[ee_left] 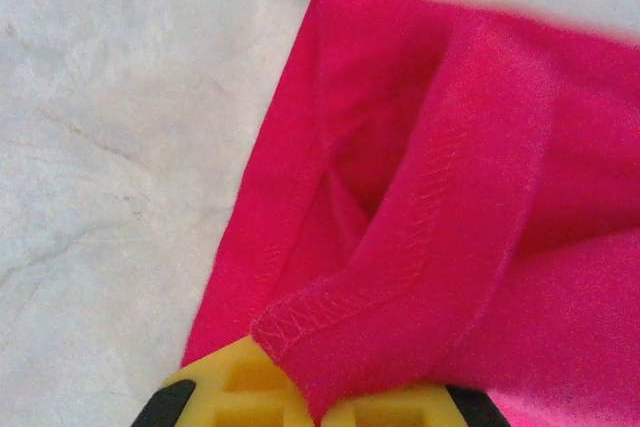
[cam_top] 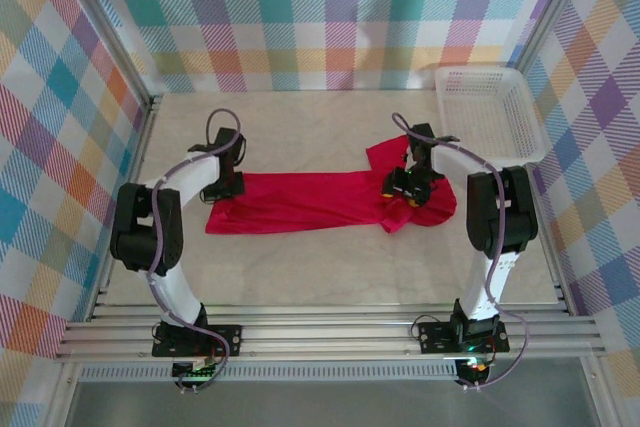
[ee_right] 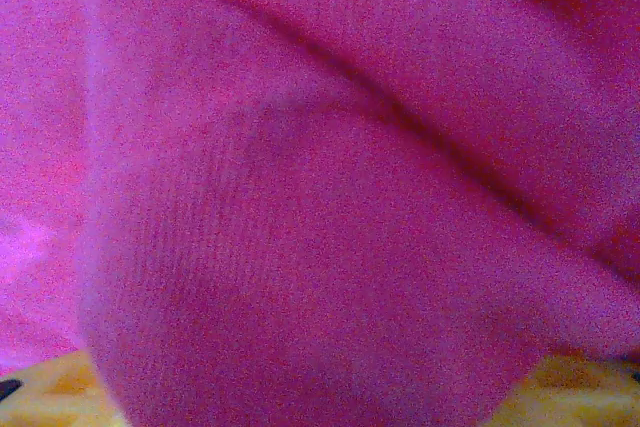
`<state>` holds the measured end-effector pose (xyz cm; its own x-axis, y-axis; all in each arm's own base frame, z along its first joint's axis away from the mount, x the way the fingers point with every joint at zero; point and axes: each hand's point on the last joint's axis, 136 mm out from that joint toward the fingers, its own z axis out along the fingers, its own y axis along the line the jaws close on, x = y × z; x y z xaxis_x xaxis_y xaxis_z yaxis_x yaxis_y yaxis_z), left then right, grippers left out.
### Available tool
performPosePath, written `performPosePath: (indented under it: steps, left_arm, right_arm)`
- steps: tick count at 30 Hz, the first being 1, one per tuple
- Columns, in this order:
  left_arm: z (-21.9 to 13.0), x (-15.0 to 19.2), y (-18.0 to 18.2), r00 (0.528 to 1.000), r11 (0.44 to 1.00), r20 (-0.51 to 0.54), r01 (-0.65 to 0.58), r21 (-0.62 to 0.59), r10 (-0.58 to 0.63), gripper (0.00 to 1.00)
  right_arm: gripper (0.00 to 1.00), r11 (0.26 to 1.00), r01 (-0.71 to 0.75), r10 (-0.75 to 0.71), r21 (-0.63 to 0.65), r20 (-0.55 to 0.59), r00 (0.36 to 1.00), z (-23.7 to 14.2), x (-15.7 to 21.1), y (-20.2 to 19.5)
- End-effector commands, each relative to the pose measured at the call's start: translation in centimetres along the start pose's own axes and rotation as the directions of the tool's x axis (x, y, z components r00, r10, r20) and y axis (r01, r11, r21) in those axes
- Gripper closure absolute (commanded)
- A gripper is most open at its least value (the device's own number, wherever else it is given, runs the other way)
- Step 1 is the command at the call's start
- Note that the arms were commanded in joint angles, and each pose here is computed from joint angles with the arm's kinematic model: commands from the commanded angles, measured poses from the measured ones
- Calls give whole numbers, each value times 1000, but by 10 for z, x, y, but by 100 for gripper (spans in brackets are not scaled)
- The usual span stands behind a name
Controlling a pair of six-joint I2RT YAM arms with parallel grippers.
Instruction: Fold the inside-out t-shirt
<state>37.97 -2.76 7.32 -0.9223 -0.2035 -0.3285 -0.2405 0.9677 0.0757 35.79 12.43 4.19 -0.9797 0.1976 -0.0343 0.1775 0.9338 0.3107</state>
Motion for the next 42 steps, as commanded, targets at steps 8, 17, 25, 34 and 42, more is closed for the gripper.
performPosePath:
  steps: [8,17,25,34,42]
  left_arm:
    - [-139,-61,-28,944,677,-19,250,692,-328,100]
    - [-145,-56,-63,944,396,-198,293,870,-265,100]
    - [-151,-42,-52,963,508,-160,252,824,-218,100]
    - [-137,-34,-49,955,533,-180,281,798,-235,100]
    - [-132,-31,-46,959,562,-171,272,781,-227,100]
  right_arm:
    - [54,1000,-12,13,-12,84,996,-47,-17,-12]
    - [65,995,13,-3,-99,103,995,-73,-14,8]
    - [57,994,52,-40,-95,123,992,-90,16,21]
    - [44,993,121,-121,-7,40,992,-36,43,47]
    - [29,975,141,-152,171,55,987,-35,37,19]
